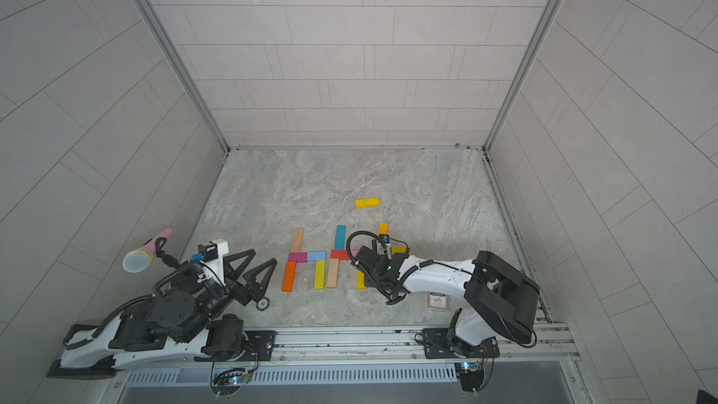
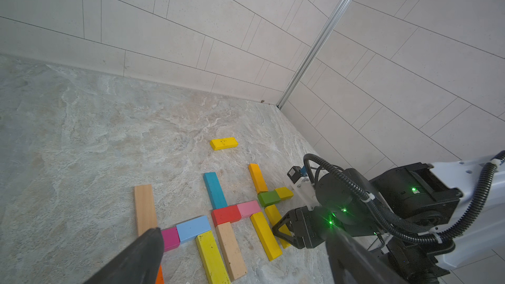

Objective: Assemble the letter h with building blocks
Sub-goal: Assemble the building block at the center of the board.

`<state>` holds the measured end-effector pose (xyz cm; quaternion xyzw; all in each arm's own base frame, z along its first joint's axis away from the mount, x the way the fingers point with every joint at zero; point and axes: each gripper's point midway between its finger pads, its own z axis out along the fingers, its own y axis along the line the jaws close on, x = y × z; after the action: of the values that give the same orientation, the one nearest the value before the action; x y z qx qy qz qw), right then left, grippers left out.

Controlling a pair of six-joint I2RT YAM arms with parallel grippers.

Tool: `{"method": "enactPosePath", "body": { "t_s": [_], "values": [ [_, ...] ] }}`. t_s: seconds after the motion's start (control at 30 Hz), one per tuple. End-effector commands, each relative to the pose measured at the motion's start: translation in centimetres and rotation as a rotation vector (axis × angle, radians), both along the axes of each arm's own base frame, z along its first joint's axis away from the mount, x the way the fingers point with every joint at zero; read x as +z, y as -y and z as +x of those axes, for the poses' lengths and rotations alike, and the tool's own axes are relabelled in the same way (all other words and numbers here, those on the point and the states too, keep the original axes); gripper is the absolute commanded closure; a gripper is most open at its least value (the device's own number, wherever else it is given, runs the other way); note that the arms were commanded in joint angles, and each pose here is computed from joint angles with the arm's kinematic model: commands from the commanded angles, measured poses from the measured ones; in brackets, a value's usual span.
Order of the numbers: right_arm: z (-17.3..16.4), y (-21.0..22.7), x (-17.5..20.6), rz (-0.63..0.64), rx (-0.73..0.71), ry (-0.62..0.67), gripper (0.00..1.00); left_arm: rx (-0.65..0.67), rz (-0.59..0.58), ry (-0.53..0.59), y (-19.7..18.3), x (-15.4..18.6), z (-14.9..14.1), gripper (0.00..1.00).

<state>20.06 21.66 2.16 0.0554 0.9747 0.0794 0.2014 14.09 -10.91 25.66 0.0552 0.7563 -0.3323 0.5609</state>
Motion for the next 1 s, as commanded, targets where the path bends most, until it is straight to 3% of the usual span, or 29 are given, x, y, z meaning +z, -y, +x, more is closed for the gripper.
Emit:
{"method": "enactPosePath", "body": {
  "t_s": [0.0, 0.2, 0.37, 0.53, 0.67, 0.97],
  "values": [
    [0.0, 0.7, 0.1, -0.036, -0.020, -0.004, 0.44, 0.019, 0.034, 0.008, -0.1, -0.5, 0.2, 0.00],
    [0.8, 0.7, 2.4, -0.037, 0.002, 0.052, 0.29, 0.011, 0.035, 0.008, 0.1, -0.4, 0.2, 0.00],
    [2.1, 1.7, 7.4, -0.017, 0.026, 0.191, 0.21, 0.005, 0.019, 0.008, 0.1, -0.1, 0.1, 0.00],
    [5.5, 3.5, 9.1, 0.093, 0.000, 0.181, 0.21, 0.001, 0.018, 0.007, 0.3, -0.2, 0.1, 0.00],
    [8.5, 4.1, 8.4, 0.098, 0.018, 0.101, 0.28, 0.001, 0.028, 0.007, 0.5, -0.1, 0.1, 0.00],
    [10.9, 3.5, 3.5, 0.043, 0.034, -0.044, 0.27, 0.003, 0.048, 0.004, 0.7, -0.2, 0.1, 0.00]
  ]
}}
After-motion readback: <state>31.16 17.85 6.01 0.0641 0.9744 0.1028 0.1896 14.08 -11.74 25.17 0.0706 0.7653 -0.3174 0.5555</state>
